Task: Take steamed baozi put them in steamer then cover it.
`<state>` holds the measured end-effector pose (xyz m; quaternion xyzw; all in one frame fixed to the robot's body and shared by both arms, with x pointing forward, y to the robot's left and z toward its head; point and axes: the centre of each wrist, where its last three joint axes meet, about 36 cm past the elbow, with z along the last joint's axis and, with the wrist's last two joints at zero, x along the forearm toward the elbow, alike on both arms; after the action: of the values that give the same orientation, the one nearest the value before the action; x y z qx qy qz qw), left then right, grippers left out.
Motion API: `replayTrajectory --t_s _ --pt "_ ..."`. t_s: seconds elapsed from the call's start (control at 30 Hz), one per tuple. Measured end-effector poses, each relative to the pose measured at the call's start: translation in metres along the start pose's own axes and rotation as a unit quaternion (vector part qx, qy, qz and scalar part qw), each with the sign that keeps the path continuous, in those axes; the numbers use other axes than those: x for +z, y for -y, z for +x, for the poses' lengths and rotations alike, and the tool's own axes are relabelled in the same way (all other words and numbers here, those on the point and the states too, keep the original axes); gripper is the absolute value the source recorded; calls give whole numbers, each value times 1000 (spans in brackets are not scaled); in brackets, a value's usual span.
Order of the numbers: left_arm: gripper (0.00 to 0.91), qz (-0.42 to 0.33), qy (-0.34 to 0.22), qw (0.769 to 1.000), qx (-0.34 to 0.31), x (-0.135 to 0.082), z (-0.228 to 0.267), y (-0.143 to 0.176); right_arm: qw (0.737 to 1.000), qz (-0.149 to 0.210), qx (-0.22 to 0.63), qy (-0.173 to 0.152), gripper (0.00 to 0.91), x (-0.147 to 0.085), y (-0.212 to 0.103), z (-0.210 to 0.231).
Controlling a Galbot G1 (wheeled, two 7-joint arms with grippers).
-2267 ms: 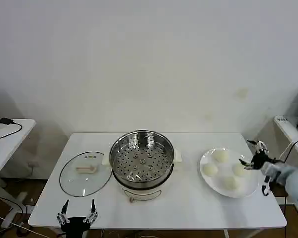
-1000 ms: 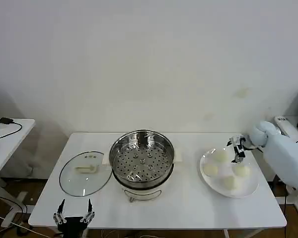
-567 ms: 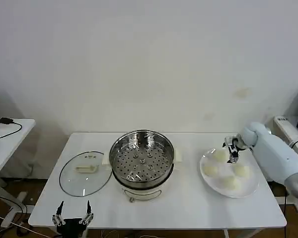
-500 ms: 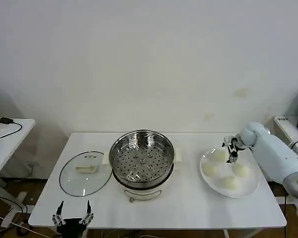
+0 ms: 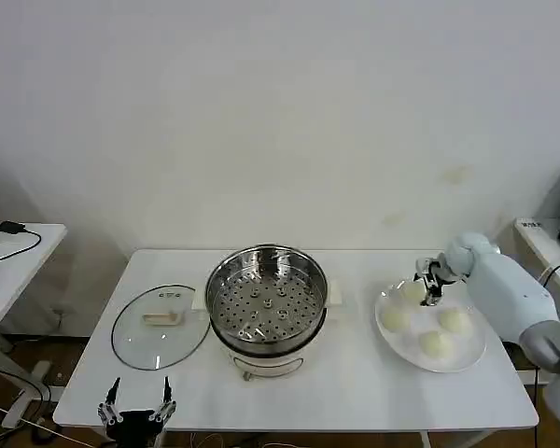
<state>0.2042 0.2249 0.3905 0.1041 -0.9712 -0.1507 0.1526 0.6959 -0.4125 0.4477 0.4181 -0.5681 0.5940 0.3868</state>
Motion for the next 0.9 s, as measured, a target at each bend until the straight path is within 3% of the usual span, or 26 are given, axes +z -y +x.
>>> replayTrajectory --t_s 0.43,0.73,0.9 --pt "907 1 2 1000 0 -2 0 -2 1000 6 16 3 615 6 9 27" --pt "907 0 5 1000 9 -5 -6 -6 998 33 54 25 625 5 27 93" --pt "907 1 8 1000 15 -8 -7 -7 994 59 78 46 625 -10 41 138"
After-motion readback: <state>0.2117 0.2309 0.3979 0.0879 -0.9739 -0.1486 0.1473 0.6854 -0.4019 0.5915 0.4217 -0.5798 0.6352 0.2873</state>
